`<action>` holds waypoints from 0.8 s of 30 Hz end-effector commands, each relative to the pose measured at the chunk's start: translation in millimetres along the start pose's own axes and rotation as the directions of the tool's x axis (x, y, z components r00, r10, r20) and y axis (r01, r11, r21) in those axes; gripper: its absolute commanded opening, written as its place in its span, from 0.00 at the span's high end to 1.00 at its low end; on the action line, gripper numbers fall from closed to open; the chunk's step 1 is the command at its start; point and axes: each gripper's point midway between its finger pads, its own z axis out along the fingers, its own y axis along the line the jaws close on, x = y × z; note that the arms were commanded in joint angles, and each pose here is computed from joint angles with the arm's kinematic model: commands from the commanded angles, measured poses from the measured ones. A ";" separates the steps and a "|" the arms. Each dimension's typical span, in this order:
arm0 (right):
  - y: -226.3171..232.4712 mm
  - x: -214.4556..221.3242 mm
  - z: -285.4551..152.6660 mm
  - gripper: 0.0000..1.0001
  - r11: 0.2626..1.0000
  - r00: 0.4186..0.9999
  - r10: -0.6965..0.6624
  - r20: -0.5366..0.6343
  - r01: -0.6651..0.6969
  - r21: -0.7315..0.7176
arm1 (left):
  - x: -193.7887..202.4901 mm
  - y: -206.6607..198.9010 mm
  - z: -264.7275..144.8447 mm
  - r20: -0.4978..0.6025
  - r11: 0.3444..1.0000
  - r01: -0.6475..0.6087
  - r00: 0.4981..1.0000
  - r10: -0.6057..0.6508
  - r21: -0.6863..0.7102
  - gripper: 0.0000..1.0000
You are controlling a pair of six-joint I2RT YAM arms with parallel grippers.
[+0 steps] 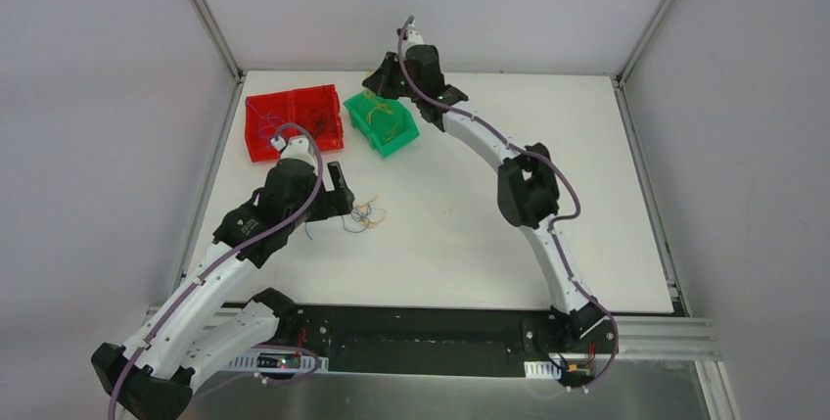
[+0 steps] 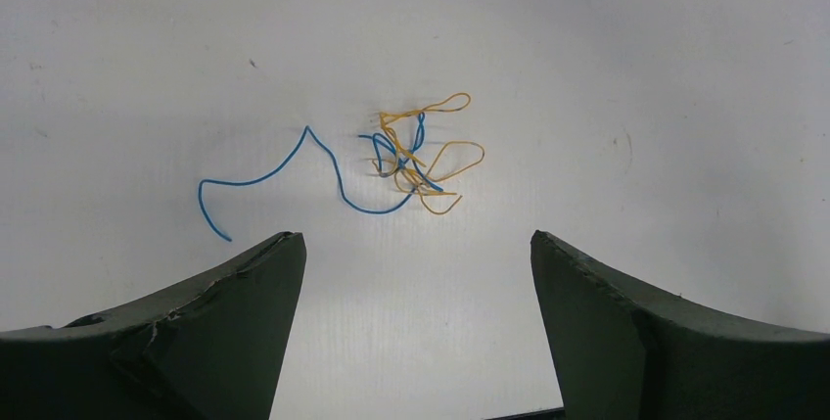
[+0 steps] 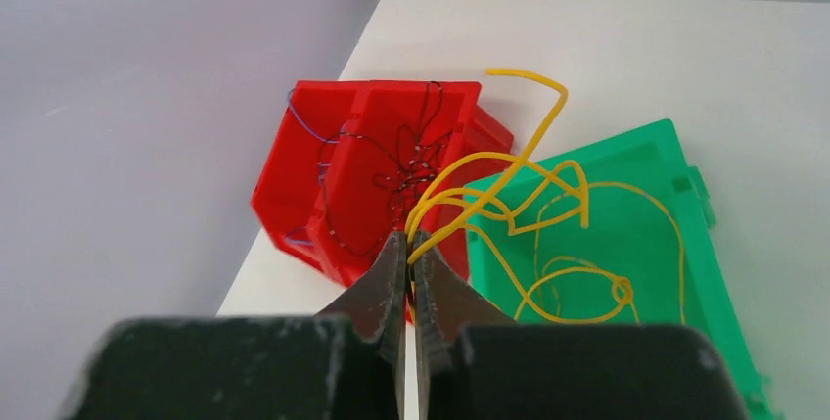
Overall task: Untangle the cables
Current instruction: Place the cable in the bin.
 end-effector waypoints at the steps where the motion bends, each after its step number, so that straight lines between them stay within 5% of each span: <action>1: -4.1 -1.5 39.2 1.00 0.997 0.996 0.021 0.085 -0.015 -0.071 | 4.4 6.0 -5.1 -0.017 1.000 -0.002 1.000 0.002 -0.027 0.12; 15: -82.6 115.2 7.2 0.99 0.935 0.985 0.162 -0.062 -0.133 0.330 | -2.2 8.5 -2.3 -0.044 0.996 -0.055 0.998 0.052 -0.072 0.11; 19: -75.8 124.4 -8.2 0.53 0.917 0.991 0.126 -0.036 -0.102 0.385 | 0.5 7.9 1.1 -0.061 0.996 -0.058 0.997 0.053 -0.075 0.11; 24: -47.9 98.6 -16.7 0.44 0.928 0.997 0.070 -0.026 -0.056 0.368 | -0.7 8.8 0.8 -0.055 0.995 -0.056 0.997 0.052 -0.081 0.10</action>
